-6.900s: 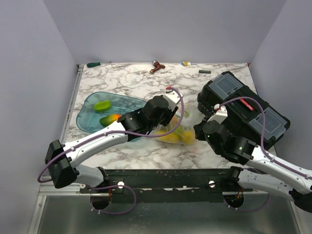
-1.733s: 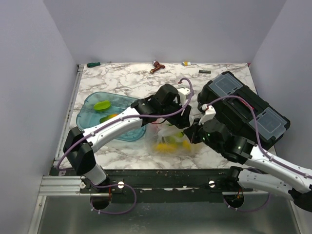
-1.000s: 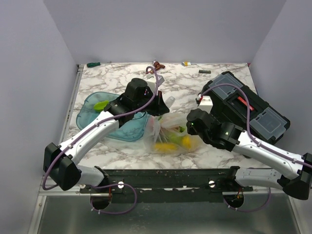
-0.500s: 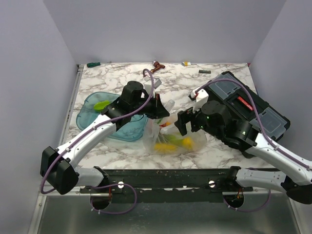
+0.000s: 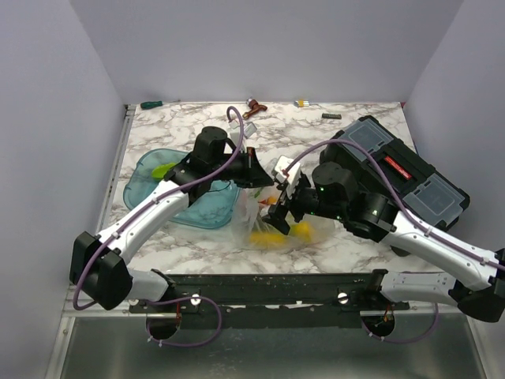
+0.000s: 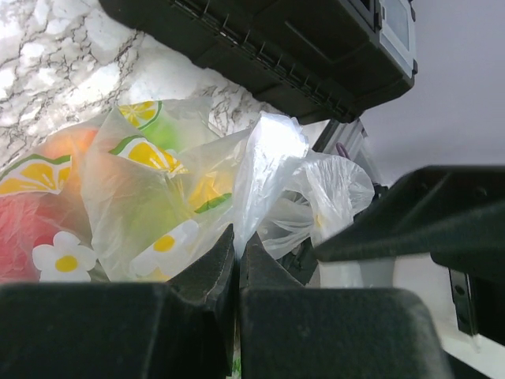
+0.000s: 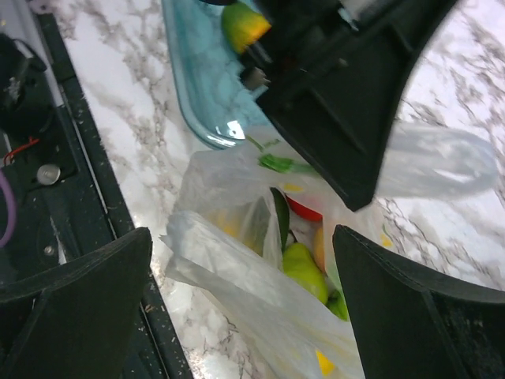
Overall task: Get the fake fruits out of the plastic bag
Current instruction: Adjust the plastic bag at the center of the board.
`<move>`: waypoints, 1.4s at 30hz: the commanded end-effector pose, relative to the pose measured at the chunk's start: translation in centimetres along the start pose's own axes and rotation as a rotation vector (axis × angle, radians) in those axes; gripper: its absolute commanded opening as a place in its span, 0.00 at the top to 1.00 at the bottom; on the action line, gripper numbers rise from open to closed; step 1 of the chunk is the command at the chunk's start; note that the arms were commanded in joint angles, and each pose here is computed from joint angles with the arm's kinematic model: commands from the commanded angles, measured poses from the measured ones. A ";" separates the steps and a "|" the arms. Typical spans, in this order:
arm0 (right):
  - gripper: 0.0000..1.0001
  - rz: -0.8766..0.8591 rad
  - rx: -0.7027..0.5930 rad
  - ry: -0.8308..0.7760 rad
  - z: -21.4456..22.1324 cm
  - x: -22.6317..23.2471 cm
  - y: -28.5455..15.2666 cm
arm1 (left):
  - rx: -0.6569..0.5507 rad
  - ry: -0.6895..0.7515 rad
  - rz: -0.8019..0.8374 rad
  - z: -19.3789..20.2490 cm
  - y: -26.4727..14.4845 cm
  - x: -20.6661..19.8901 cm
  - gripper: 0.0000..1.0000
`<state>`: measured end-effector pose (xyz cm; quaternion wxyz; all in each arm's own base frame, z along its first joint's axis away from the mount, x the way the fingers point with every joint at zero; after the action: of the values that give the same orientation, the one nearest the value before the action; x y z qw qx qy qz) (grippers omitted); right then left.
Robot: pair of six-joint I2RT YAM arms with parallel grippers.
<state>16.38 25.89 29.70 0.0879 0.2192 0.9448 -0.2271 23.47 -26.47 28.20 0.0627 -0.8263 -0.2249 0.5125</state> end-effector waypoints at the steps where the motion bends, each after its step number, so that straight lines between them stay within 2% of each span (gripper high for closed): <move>1: 0.02 -0.183 0.024 -0.096 -0.1 1.8 1.3 | 0.037 -0.011 0.038 -0.5 0.1 -0.2 1.00; 6: 0.02 -0.092 0.116 -0.169 2.0 0.7 2.3 | 0.058 -0.025 0.048 -0.7 0.4 0.0 1.00; 11: 0.07 0.137 0.089 -0.196 2.0 -1.3 2.6 | 0.071 -0.041 0.057 -0.6 0.7 0.1 1.00; 13: 0.18 0.237 0.066 -0.155 1.5 -2.3 2.5 | 0.072 -0.037 0.057 -0.6 0.6 0.0 1.00; 15: 0.34 0.269 0.035 -0.098 0.6 -2.7 2.2 | 0.067 -0.027 0.054 -0.6 0.4 -0.2 1.00; 17: 0.52 0.272 -0.006 -0.028 -0.3 -2.6 1.8 | 0.053 -0.012 0.048 -0.7 0.2 -0.2 1.00; 18: 0.65 0.296 -0.015 0.021 -0.6 -2.7 1.6 | 0.042 -0.004 0.046 -0.7 0.0 -0.2 1.00; 21: 0.90 0.464 0.001 0.190 -0.2 -4.1 0.4 | -0.027 0.032 0.046 -0.8 -0.8 -0.4 1.00; 23: 0.99 0.562 0.021 0.271 0.4 -4.8 -0.7 | -0.080 0.058 0.053 -0.8 -1.5 -0.7 1.00; 29: 0.99 0.687 0.083 0.409 1.2 -7.6 -2.0 | -0.212 0.116 0.094 -0.8 -3.5 -1.8 1.00; 35: 0.99 0.741 0.112 0.536 1.9 -13.2 -4.1 | -0.326 0.203 0.132 -1.9 -6.0 -4.5 1.00; 42: 0.99 0.844 0.099 0.537 -0.9 -17.4 -7.4 | -0.406 0.256 0.132 -5.3 -7.8 -8.4 1.00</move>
<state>28.26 14.74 35.40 -0.0867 0.6334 0.7527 -0.1569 21.37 -23.09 35.17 -0.0656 -0.8823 -0.2385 0.4004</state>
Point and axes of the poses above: each gripper's point midway between its finger pads, its own y axis out along the fingers, its own x axis along the line the jaws close on, z = x × y, the point moved 5 cm from there along -y, back along the fingers, and after that the axes turned 12 degrees about -y, right-handed, at the moved point
